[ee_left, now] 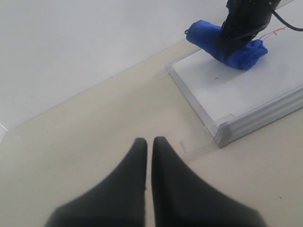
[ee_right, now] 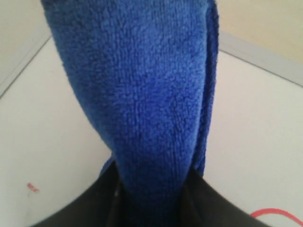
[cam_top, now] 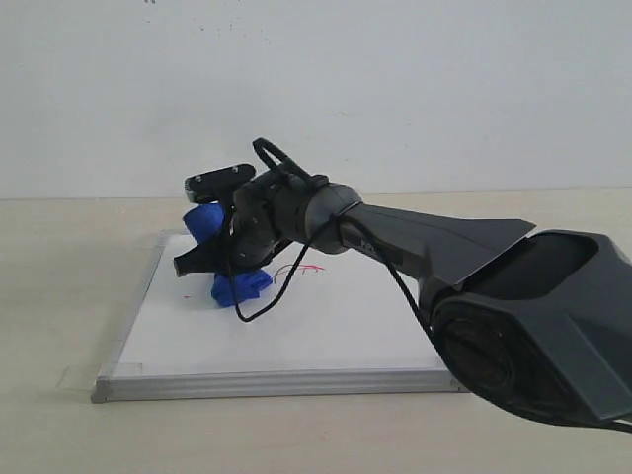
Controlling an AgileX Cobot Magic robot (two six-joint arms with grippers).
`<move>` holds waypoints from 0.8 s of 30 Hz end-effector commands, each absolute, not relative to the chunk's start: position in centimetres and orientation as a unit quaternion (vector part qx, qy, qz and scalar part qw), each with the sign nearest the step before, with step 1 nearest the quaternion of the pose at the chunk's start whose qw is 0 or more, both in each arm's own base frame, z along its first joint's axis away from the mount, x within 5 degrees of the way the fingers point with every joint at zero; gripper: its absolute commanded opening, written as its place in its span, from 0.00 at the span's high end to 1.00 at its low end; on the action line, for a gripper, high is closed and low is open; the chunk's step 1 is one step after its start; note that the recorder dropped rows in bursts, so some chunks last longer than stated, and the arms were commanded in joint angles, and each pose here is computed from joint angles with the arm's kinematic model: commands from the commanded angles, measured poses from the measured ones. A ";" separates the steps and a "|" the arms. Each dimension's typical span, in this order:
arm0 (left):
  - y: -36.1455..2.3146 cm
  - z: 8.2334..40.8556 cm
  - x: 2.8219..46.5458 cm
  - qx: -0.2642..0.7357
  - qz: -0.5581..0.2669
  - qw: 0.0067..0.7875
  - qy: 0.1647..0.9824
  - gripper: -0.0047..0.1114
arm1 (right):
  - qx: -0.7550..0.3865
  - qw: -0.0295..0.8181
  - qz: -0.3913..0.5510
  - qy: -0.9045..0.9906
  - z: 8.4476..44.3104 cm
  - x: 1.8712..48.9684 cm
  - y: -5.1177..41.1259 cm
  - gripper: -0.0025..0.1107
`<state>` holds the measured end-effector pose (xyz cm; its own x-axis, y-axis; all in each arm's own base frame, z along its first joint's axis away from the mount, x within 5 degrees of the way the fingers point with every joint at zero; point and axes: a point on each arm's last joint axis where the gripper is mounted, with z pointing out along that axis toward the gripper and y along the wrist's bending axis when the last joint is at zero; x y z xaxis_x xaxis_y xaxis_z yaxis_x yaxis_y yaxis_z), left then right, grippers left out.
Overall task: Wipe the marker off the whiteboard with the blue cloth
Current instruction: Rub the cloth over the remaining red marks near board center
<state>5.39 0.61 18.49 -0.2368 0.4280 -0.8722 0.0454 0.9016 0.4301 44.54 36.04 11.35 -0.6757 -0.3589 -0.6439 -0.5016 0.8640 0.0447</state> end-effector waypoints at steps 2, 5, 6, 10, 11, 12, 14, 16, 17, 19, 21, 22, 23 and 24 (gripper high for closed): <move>0.6 18.4 5.4 0.154 0.162 0.599 0.769 0.93 | -0.240 0.303 0.124 0.914 10.3 44.0 36.4 0.98; 0.6 18.4 5.4 0.154 0.162 0.599 0.769 0.93 | -0.307 0.314 0.159 0.884 10.6 42.8 38.3 0.98; 0.6 18.4 5.4 0.154 0.162 0.599 0.769 0.93 | -0.333 0.319 0.168 0.871 10.8 42.3 39.1 0.98; 0.6 18.4 5.4 0.154 0.162 0.599 0.769 0.93 | -0.435 0.341 0.168 0.816 11.0 40.8 40.9 0.98; 0.6 18.4 5.4 0.154 0.162 0.599 0.769 0.93 | -0.434 0.342 0.169 0.816 11.0 40.8 41.0 0.98; 0.6 18.4 5.4 0.154 0.162 0.599 0.769 0.93 | -0.431 0.342 0.171 0.818 11.1 40.8 41.0 0.98; 0.6 18.4 5.4 0.154 0.162 0.599 0.769 0.93 | -0.416 0.342 0.169 0.825 11.0 41.2 40.6 0.98; 0.6 18.4 5.4 0.154 0.162 0.599 0.769 0.93 | -0.388 0.342 0.163 0.840 11.0 42.1 39.6 0.98; 0.6 18.4 5.4 0.154 0.162 0.599 0.769 0.93 | -0.369 0.342 0.159 0.849 11.0 42.6 39.1 0.98; 0.6 18.4 5.4 0.154 0.162 0.599 0.769 0.93 | -0.305 0.335 0.156 0.878 10.9 43.8 37.7 0.98; 0.6 18.4 5.4 0.154 0.162 0.599 0.769 0.93 | -0.236 0.324 0.160 0.902 10.8 44.7 36.4 0.98; 0.6 18.4 5.4 0.154 0.162 0.599 0.769 0.93 | -0.203 0.316 0.164 0.912 10.7 45.1 35.7 0.98; 0.6 18.4 5.4 0.154 0.162 0.599 0.769 0.93 | -0.180 0.310 0.168 0.918 10.6 45.3 35.4 0.98; 0.6 18.4 5.4 0.154 0.162 0.599 0.769 0.93 | -0.166 0.305 0.171 0.922 10.6 45.5 35.1 0.98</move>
